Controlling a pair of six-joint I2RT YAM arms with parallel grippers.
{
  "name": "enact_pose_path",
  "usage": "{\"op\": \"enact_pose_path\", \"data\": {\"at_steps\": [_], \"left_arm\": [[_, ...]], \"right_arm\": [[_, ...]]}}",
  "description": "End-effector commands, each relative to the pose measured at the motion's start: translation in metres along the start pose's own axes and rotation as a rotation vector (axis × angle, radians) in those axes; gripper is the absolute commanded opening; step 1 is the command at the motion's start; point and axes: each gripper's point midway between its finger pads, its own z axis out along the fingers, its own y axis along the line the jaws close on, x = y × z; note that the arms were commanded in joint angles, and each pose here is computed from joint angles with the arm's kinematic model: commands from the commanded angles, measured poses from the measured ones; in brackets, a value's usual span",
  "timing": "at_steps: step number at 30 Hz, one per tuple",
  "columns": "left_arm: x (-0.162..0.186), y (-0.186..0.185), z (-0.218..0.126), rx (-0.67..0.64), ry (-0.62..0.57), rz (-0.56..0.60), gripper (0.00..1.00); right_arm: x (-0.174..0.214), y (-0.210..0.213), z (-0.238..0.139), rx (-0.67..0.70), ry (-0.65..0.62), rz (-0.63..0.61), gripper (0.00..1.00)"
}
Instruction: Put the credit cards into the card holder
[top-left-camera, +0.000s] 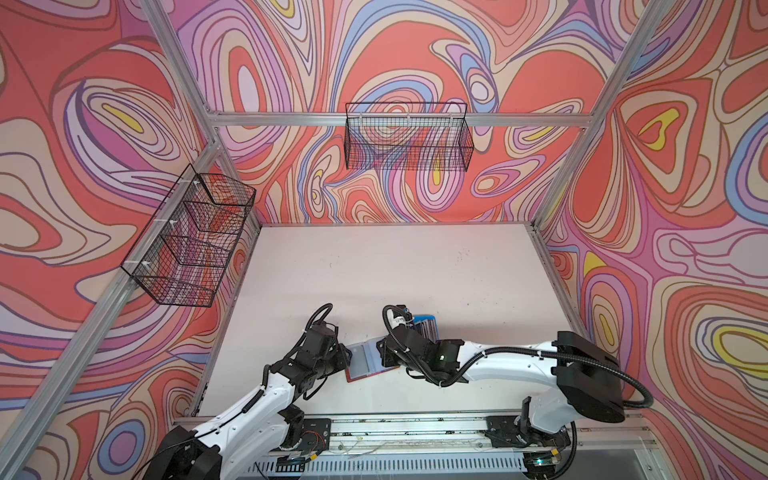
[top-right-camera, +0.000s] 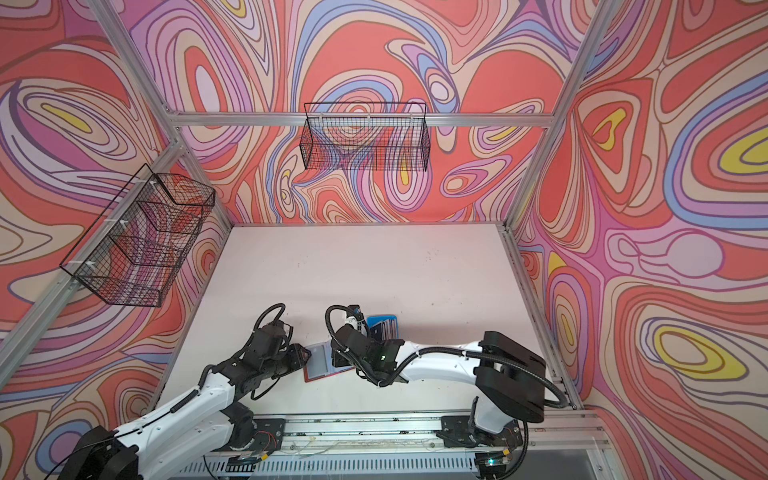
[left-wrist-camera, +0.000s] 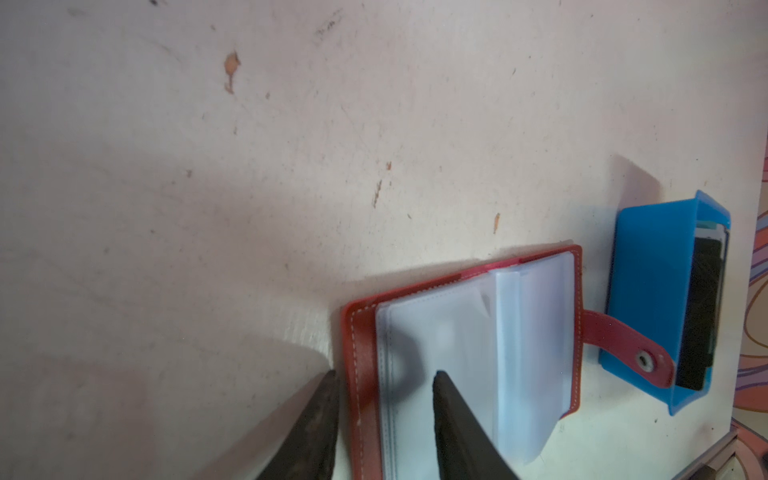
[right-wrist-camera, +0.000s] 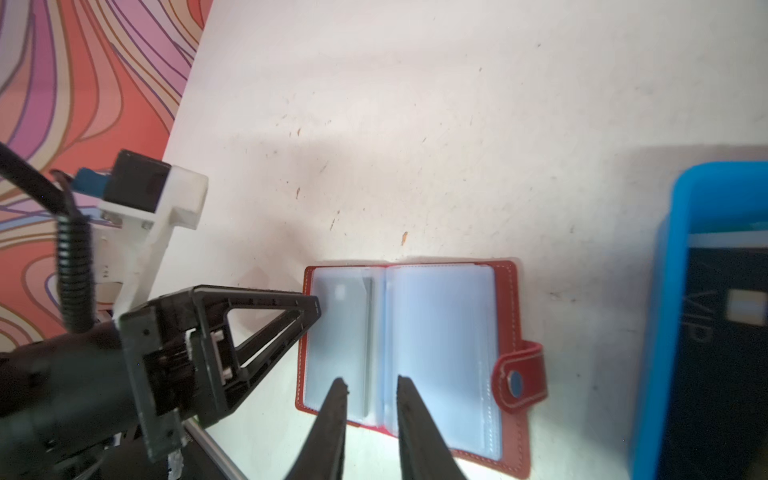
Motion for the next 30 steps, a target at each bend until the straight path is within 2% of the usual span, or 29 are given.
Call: {"op": "enact_pose_path", "data": {"at_steps": [1, 6, 9, 12, 16, 17, 19, 22, 30], "left_arm": [[0.002, 0.004, 0.001, -0.006, 0.001, 0.004, 0.40], [0.003, 0.002, 0.000, 0.005, 0.005, 0.017, 0.40], [0.001, -0.001, -0.001, 0.015, 0.005, 0.022, 0.40], [0.001, -0.002, 0.000, 0.018, 0.006, 0.024, 0.40], [0.001, -0.001, 0.000, 0.012, 0.008, 0.025, 0.40], [0.001, -0.001, 0.000, 0.012, 0.008, 0.025, 0.40], [0.002, -0.002, 0.000, 0.013, 0.011, 0.026, 0.40], [0.001, -0.002, 0.000, 0.014, 0.009, 0.025, 0.40], [0.000, -0.001, 0.000, 0.010, 0.005, 0.024, 0.40]], "right_arm": [[-0.018, -0.032, -0.004, 0.067, 0.015, 0.022, 0.24], [-0.058, -0.082, -0.049, 0.299, -0.071, -0.012, 0.30], [-0.065, -0.116, -0.068, 0.397, -0.072, 0.014, 0.29], [-0.063, -0.141, -0.078, 0.474, -0.053, 0.004, 0.37], [-0.049, -0.141, -0.068, 0.426, 0.013, -0.005, 0.48], [-0.046, -0.142, -0.064, 0.429, 0.030, -0.009, 0.51], [-0.040, -0.147, -0.058, 0.460, 0.066, -0.028, 0.63], [-0.036, -0.150, -0.049, 0.472, 0.095, -0.043, 0.71], [-0.034, -0.150, -0.030, 0.496, 0.144, -0.089, 0.72]]}}
